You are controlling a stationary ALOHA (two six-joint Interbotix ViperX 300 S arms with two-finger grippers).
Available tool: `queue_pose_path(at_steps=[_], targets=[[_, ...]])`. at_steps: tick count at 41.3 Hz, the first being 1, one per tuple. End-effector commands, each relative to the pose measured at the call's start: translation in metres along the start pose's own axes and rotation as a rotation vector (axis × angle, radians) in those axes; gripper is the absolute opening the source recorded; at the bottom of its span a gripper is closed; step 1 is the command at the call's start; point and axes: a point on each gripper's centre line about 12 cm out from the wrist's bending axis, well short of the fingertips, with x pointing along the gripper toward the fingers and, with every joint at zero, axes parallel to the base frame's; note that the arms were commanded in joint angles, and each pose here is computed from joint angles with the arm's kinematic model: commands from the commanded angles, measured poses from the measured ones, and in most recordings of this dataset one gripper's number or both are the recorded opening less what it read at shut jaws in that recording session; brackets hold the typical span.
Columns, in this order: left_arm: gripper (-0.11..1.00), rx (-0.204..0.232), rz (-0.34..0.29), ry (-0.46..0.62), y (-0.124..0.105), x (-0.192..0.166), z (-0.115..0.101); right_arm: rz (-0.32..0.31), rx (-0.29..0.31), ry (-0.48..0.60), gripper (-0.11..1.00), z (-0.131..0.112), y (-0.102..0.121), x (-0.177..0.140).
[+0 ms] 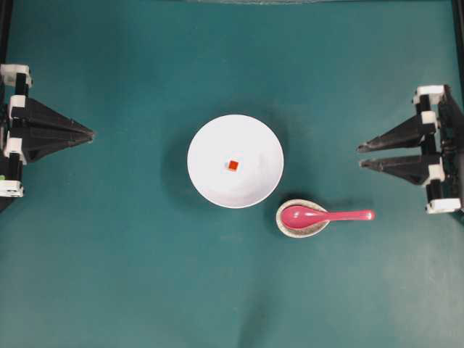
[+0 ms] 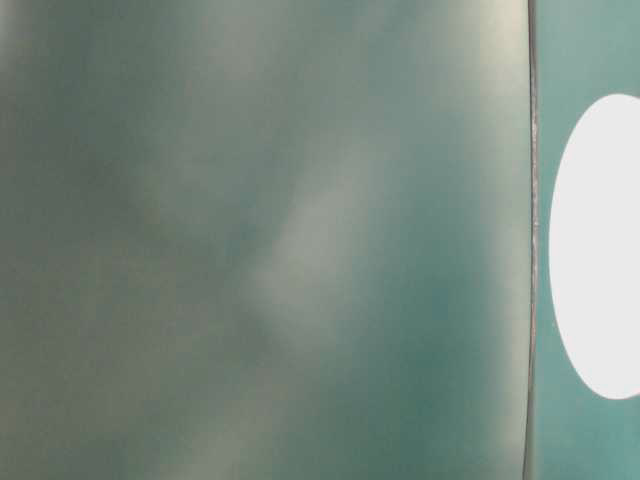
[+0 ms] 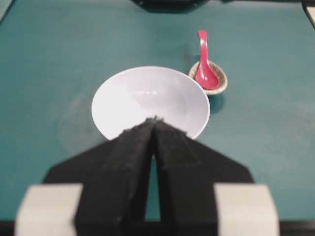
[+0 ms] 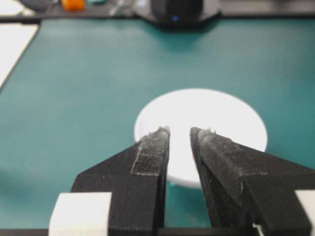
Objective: Grip the spoon and scoop the red block from the bowl with right arm.
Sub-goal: 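Move the right gripper toward the pink spoon handle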
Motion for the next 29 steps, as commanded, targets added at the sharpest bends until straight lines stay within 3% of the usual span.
queue_pose_path(at_steps=[1,13,19,29], targets=[[0.00,0.002,0.003,-0.008,0.001,0.001,0.007,0.011,0.004,-0.021,0.33,0.001,0.003,0.003],[0.00,0.004,0.003,0.023,0.001,0.001,0.004,0.073,0.006,-0.036,0.33,-0.024,0.015,0.003],[0.00,0.013,0.003,0.028,0.001,0.001,0.003,0.060,0.057,-0.033,0.33,-0.038,0.015,0.003],[0.00,0.007,0.003,0.038,0.001,0.001,0.002,0.041,0.082,0.050,0.34,-0.062,0.016,0.008]])
